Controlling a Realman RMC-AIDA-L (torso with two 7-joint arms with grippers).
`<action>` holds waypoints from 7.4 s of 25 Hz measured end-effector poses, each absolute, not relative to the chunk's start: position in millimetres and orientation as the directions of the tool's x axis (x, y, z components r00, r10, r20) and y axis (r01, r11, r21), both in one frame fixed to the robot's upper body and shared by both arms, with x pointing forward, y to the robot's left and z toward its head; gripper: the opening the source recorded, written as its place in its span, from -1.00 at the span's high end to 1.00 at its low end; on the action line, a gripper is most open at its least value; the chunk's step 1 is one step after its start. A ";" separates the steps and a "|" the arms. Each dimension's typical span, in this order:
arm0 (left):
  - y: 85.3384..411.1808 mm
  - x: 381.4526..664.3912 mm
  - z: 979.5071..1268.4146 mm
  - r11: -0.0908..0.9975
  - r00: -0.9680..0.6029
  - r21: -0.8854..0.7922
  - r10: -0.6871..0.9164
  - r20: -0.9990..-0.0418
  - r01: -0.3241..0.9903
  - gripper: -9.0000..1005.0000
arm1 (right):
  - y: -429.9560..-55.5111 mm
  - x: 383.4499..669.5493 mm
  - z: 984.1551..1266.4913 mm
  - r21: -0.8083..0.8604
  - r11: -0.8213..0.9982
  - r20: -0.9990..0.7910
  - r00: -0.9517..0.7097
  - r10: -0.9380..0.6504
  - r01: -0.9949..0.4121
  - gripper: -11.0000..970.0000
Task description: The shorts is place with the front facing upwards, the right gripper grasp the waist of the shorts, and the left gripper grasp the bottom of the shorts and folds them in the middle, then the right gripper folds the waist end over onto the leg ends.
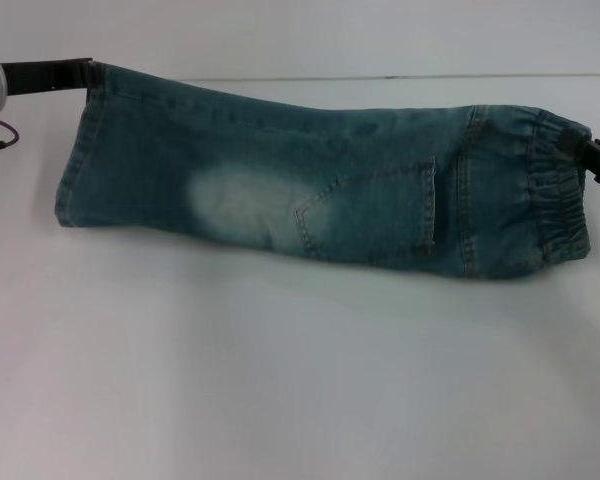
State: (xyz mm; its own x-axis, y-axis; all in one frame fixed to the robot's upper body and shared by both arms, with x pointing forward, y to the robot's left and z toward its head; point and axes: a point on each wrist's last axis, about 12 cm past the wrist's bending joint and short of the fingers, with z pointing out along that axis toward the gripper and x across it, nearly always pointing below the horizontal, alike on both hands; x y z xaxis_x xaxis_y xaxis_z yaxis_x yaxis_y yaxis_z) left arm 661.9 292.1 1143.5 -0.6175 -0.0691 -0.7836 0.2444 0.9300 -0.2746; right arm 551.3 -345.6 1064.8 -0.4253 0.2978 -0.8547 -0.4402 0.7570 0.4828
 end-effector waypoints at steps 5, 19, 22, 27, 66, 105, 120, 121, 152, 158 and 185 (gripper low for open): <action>291.3 664.4 1139.6 0.938 -0.609 -0.267 -0.081 -0.789 0.221 0.96 | -344.3 556.3 1062.0 0.474 0.780 -0.855 -0.426 0.297 -0.408 0.77; 267.8 669.5 1112.9 0.967 -0.593 -0.186 -0.048 -0.804 0.173 0.92 | -333.8 571.2 1056.2 0.426 0.824 -0.860 -0.449 0.242 -0.373 0.69; 263.8 669.7 1111.0 0.971 -0.580 -0.161 -0.030 -0.814 0.175 0.86 | -332.1 573.4 1054.1 0.430 0.829 -0.851 -0.466 0.241 -0.358 0.67; 264.1 668.8 1109.2 0.974 -0.572 -0.154 -0.031 -0.820 0.168 0.45 | -331.1 575.5 1053.4 0.440 0.827 -0.835 -0.498 0.233 -0.350 0.55; 261.5 579.8 1099.9 0.639 -0.420 -0.287 0.062 -0.905 0.713 -0.84 | -380.3 585.8 1165.3 0.447 0.813 -0.583 -0.811 -0.052 -0.374 -0.89; 259.9 580.3 1084.3 0.681 -0.434 -0.294 0.038 -0.900 0.670 -0.83 | -280.3 628.7 1136.9 0.221 0.846 -0.350 -0.849 -0.395 -0.485 -0.88; 256.0 585.3 1087.2 0.680 -0.432 -0.296 0.033 -0.901 0.670 -0.83 | -281.8 626.3 1147.2 0.216 0.815 -0.362 -0.819 -0.445 -0.538 -0.54; 256.0 585.3 1087.0 0.681 -0.432 -0.296 0.033 -0.901 0.670 -0.83 | -281.7 626.2 1147.0 0.216 0.814 -0.362 -0.818 -0.447 -0.540 -0.49; 225.2 594.2 1068.7 0.722 -0.319 -0.285 -0.093 -0.943 0.631 0.09 | -276.4 628.2 1169.5 0.250 0.783 -0.426 -0.791 -0.439 -0.570 0.72; 221.3 596.6 1055.3 0.801 -0.254 -0.214 -0.080 -0.964 0.559 0.46 | -281.2 626.2 1182.4 0.285 0.775 -0.450 -0.793 -0.411 -0.564 0.72; 151.9 596.2 1031.4 0.617 0.104 0.482 0.545 -0.832 0.621 0.98 | -310.6 596.2 1253.2 0.462 0.656 -0.607 -0.752 -0.257 -0.597 0.73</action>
